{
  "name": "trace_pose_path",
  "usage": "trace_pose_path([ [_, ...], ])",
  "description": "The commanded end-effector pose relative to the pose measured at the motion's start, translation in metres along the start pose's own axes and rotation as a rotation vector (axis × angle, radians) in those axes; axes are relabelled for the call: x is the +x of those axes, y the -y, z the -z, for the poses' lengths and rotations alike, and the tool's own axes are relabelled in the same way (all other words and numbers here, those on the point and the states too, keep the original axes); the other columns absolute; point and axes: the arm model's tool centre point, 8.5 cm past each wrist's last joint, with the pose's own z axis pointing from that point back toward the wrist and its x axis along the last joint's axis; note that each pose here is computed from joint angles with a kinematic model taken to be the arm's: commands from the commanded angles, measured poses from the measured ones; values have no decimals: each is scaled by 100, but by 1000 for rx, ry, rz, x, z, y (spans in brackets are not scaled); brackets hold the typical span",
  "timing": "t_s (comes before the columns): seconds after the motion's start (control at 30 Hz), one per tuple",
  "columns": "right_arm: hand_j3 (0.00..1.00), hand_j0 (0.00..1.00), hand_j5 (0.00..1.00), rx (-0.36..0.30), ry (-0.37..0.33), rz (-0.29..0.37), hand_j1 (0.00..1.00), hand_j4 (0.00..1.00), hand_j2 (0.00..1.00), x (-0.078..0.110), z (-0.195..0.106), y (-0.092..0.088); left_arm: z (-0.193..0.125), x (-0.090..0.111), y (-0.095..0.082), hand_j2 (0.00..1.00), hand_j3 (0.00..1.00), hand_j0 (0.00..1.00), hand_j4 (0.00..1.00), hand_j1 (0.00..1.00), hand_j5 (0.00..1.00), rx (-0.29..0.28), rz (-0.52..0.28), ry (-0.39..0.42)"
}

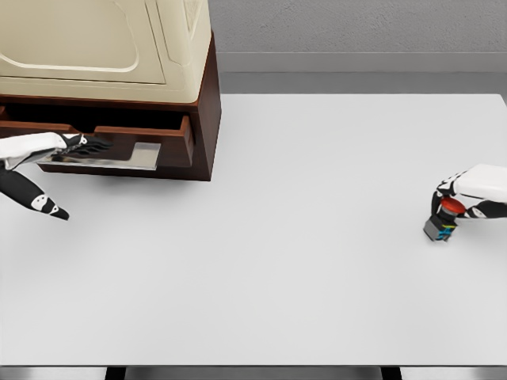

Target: Open the cabinet drawer with left arm, and place a switch into the drawer with right arm

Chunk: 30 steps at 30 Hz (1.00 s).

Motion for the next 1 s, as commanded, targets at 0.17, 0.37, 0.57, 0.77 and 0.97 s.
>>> trace_pose_path([
  [0.17,50,50,50,-28,16,-7,50,50,50,3,6,10,-2,-2,1,100,100,100,100,100,100,0,-28,5],
  [0.37,50,50,50,-76,41,-34,50,50,50,10,14,29,-8,-1,-1,100,100,100,100,100,100,2,-76,24],
  [0.57,50,50,50,-118,70,-55,50,50,50,18,22,45,-7,-2,1,100,100,100,100,100,100,-2,-87,27],
  [0.77,50,50,50,-170,120,-84,50,50,50,33,35,65,-2,3,-1,100,100,100,100,100,100,10,-88,57],
  [0.97,50,50,50,-156,164,-100,50,50,50,44,52,70,2,4,1,100,100,100,100,100,100,8,-93,71],
])
